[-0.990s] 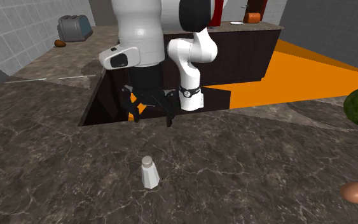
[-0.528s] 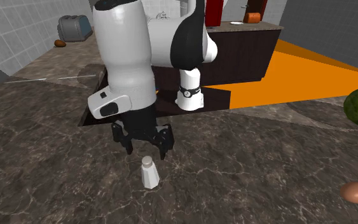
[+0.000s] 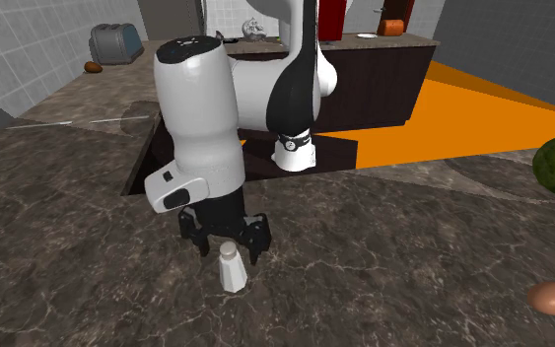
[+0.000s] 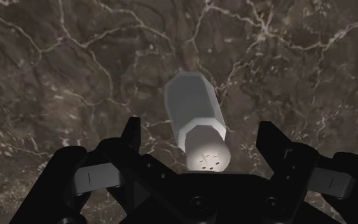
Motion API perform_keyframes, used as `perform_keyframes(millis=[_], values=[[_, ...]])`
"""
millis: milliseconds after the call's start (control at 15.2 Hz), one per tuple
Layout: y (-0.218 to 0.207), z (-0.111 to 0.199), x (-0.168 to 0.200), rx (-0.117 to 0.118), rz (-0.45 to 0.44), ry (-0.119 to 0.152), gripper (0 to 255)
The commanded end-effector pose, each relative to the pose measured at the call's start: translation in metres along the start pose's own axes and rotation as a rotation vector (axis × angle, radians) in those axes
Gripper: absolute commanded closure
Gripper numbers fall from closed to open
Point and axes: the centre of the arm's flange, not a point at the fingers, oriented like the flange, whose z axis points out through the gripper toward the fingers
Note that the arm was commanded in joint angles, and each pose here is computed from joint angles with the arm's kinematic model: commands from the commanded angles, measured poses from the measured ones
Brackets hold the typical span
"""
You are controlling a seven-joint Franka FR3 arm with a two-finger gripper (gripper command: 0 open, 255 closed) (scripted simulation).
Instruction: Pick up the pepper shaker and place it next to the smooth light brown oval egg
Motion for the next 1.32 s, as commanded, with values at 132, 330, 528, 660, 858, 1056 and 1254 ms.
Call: perform_keyframes(millis=[132, 330, 528, 660, 858, 1056, 1254], values=[[0.0, 0.003, 0.0, 0.0, 0.0, 0.0, 0], [0.0, 0.003, 0.0, 0.0, 0.0, 0.0, 0], [0.0, 0.003, 0.0, 0.0, 0.0, 0.0, 255], [0.0, 0.003, 0.0, 0.0, 0.0, 0.0, 255], [0.0, 0.003, 0.0, 0.0, 0.0, 0.0, 255], [0.0, -0.003, 0.0, 0.0, 0.0, 0.0, 255], [-0.001, -0.018, 0.001, 0.0, 0.0, 0.0, 255]])
